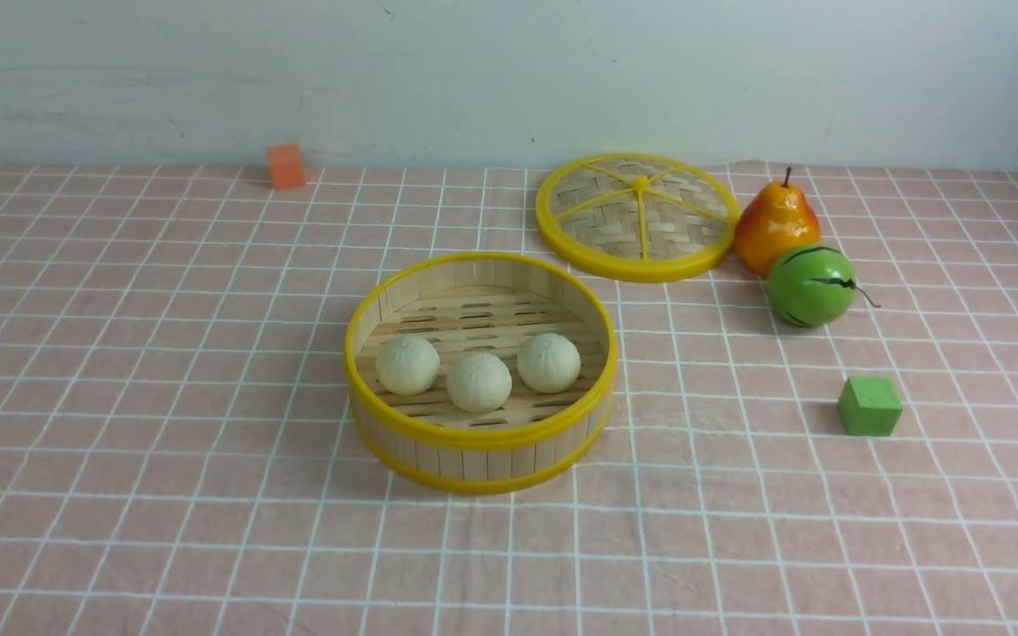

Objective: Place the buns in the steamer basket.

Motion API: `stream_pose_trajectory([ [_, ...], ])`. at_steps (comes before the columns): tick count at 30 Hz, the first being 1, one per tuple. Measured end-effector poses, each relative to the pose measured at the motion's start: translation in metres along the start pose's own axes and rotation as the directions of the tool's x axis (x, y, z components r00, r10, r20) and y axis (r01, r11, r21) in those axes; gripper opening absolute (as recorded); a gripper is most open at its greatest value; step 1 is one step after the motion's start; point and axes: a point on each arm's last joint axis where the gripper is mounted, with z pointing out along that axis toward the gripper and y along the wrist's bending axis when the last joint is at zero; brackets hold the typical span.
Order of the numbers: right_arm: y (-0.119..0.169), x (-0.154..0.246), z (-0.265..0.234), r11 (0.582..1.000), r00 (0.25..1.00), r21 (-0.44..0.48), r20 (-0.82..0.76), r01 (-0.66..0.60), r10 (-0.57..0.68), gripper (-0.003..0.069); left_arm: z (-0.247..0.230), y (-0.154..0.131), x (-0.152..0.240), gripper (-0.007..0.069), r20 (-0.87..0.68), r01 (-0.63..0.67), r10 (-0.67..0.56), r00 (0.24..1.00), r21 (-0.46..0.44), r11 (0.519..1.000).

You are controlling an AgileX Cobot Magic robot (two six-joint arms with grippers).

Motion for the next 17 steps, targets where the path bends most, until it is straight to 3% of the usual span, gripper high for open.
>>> stream_pose_trajectory([
  [17,0.0000,0.0000,0.0000,1.000,1.000,0.000,0.000,0.001,-0.001,0.0116,0.0000,-0.0001,0.0000,-0.0013,0.000,0.002,-0.002,1.000,0.001,1.000],
])
